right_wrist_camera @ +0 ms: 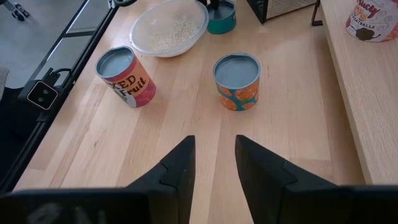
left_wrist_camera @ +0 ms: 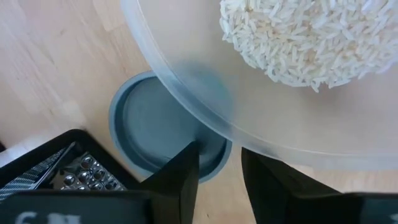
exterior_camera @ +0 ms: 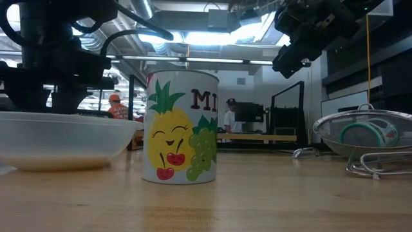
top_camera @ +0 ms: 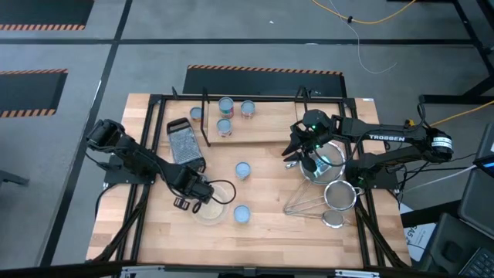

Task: Pick and place cans onto a shelf
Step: Put the blue tuna fish can on the shelf

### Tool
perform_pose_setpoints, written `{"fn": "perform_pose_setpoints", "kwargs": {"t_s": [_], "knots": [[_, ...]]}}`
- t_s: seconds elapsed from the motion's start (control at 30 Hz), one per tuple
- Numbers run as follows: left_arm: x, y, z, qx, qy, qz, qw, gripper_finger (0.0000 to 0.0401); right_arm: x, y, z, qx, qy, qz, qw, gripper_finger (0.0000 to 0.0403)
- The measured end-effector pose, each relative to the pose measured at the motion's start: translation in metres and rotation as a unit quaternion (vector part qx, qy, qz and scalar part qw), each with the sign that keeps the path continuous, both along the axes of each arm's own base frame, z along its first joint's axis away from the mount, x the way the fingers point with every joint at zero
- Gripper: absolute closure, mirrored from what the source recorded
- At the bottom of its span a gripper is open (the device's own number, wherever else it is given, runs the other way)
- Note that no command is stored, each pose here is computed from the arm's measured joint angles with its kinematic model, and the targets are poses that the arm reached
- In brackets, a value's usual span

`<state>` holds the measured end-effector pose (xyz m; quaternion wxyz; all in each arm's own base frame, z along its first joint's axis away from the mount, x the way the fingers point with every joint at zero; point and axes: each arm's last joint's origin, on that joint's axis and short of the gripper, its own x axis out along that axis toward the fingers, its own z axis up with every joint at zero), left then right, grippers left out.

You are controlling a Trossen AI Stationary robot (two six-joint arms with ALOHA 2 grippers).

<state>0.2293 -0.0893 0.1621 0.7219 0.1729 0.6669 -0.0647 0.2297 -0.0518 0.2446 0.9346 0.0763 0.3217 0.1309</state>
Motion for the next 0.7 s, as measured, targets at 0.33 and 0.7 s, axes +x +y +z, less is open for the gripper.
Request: {"fn": "perform_pose_setpoints", "kwargs": {"t_s": [0.33, 0.7], "knots": [[0.0006, -0.0002, 0.0001, -0.001, -0.003, 0.001, 1.000, 0.0364, 0.0000, -0.0001, 0.0000, 0.000, 0.000, 0.000, 1.000, 0.0285], [0.0006, -0.0008, 0.0004, -0.004, -0.007, 0.023, 1.000, 0.0392, -0.0001, -0.0001, 0.0001, 0.000, 0.000, 0.000, 1.000, 0.0285]]}}
